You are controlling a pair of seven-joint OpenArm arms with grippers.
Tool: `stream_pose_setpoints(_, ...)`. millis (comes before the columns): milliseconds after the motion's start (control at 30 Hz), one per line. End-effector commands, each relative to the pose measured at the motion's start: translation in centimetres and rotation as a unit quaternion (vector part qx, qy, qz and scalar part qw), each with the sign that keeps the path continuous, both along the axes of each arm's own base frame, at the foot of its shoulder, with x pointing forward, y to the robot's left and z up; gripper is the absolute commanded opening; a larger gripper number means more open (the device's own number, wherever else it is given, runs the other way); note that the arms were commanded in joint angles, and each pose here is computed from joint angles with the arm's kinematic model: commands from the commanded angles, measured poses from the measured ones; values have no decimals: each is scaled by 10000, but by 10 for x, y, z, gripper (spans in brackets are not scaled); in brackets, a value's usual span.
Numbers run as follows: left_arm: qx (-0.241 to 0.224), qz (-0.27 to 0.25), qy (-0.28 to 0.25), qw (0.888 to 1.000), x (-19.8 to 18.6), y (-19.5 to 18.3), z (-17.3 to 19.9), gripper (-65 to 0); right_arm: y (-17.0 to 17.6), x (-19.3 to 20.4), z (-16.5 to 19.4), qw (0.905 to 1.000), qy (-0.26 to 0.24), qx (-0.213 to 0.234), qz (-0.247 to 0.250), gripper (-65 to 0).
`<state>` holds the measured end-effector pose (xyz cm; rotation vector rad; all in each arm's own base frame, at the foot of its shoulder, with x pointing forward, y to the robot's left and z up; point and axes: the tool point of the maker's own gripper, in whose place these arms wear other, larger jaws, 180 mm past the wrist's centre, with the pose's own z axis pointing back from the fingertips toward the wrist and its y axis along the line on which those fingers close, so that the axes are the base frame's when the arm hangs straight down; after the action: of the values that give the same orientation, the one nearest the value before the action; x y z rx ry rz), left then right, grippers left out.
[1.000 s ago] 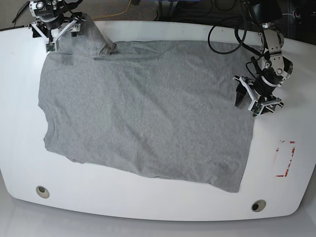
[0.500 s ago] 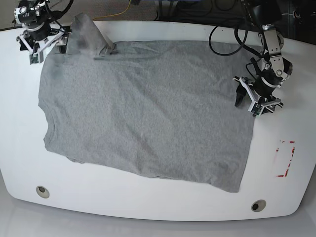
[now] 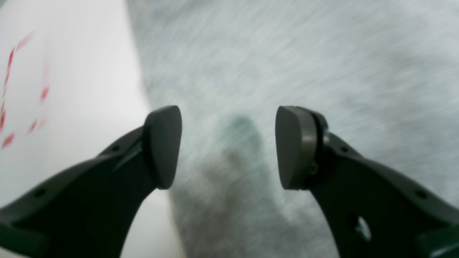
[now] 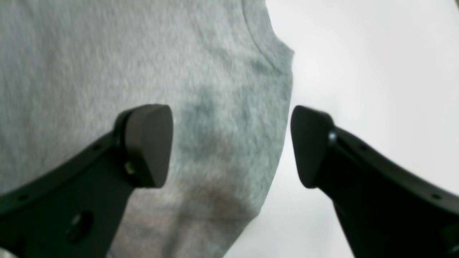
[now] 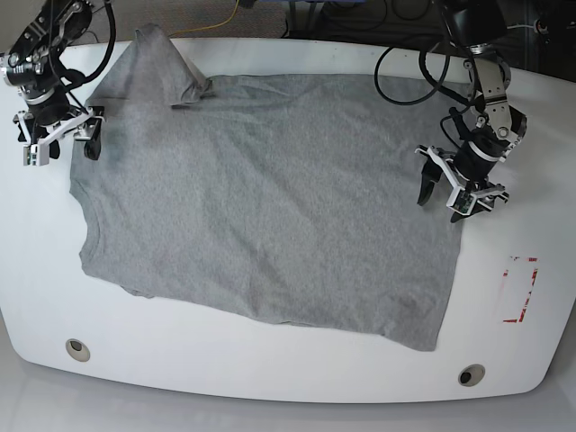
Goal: Layout the t-shirt on the table in an organized manner, then fold the t-shirt properly
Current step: 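Open the right gripper and withdraw both grippers off the shirt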
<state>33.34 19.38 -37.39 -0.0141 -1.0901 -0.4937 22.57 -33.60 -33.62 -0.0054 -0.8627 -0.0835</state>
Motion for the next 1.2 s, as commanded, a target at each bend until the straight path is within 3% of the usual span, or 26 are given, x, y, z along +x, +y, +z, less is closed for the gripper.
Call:
stream_pose_setpoints(0, -27, -12, -451, 9990, 10, 0, 26, -263, -17, 7, 2, 9998, -41, 176, -99, -169)
stream_pose_setpoints(267, -191, 43, -684, 9975, 13, -4, 42, -263, -39, 8, -15, 9939, -42, 1027, -394, -25)
stream_pose_setpoints(400, -471, 279, -871, 9947, 15, 8, 54, -263, -42, 12, -12, 9900, -171, 1343, -391, -23)
stream_pose_setpoints(533, -675, 631, -788, 9926, 17, 26, 58, -263, -48, 18, -8, 9840, -245, 1713, -426, -31)
stream_pose_setpoints(767, -1004, 1308, -559, 9847, 12, 64, 60, -263, -53, 19, -4, 9793, -227, 1969, -418, -62)
stream_pose_setpoints(967, -1350, 1686, -410, 9755, 5, 85, 61, -263, -59, -7, -14, 9767, 161, 2058, -582, -66)
stream_pose_setpoints(1167, -1406, 2036, -77, 9689, -11, 105, 51, -263, -56, -33, -26, 9746, 456, 2080, -687, -63)
